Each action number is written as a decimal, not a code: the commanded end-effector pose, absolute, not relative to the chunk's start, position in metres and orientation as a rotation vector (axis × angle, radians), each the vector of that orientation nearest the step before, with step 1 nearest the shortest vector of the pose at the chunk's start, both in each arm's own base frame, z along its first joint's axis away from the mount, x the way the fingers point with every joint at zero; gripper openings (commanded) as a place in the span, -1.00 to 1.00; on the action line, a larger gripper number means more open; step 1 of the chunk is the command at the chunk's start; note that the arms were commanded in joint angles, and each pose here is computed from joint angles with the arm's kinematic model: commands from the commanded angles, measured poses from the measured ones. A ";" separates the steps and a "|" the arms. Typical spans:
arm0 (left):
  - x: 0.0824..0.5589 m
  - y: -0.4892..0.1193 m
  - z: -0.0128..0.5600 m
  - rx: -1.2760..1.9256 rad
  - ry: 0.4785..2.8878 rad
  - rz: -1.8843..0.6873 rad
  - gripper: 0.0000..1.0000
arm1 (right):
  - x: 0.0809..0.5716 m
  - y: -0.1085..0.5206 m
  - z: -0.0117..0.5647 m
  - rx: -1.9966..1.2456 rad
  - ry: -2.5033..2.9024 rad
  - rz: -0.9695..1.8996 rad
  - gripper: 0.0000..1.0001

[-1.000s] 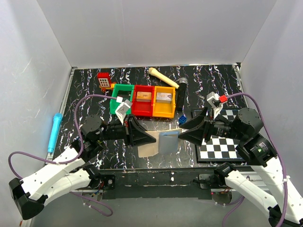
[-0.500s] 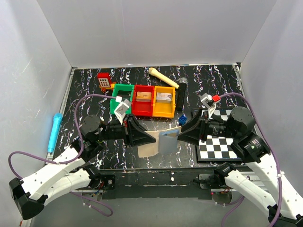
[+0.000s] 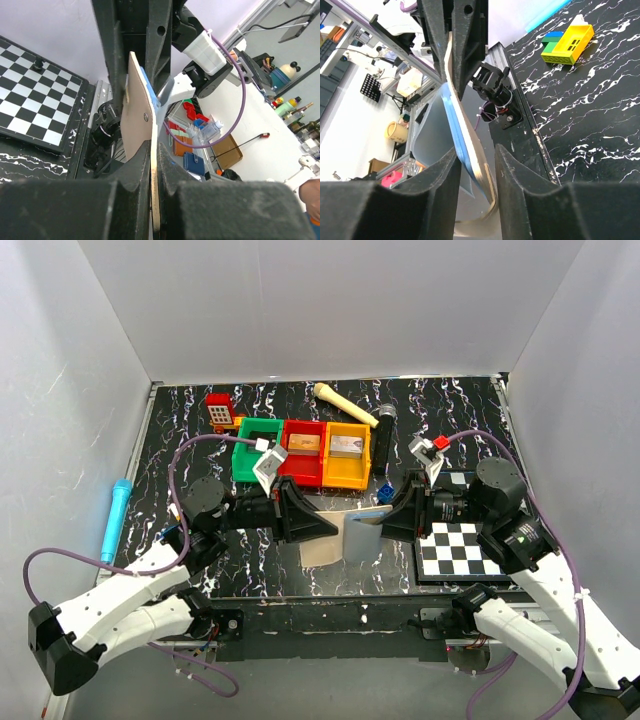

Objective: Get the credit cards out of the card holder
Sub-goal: Open the card holder.

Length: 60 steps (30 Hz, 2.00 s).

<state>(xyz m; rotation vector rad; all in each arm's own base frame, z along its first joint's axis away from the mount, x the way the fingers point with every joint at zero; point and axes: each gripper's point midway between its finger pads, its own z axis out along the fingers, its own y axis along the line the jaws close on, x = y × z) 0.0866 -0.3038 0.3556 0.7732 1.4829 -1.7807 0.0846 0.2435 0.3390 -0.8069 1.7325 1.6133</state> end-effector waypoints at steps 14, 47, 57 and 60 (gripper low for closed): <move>0.139 -0.320 0.322 0.523 1.664 -1.640 0.22 | 0.105 0.240 0.314 -0.708 1.907 1.470 -0.97; 0.172 -0.352 0.243 0.320 1.953 -1.396 0.51 | 0.159 0.229 0.263 -0.384 2.278 0.891 -0.97; 0.164 -0.338 0.229 0.308 1.983 -1.370 -0.38 | 0.140 0.244 0.271 -0.489 2.225 1.065 -0.97; 0.164 -0.333 0.230 0.305 1.982 -1.349 -0.72 | 0.134 0.246 0.272 -0.515 2.220 1.104 -0.97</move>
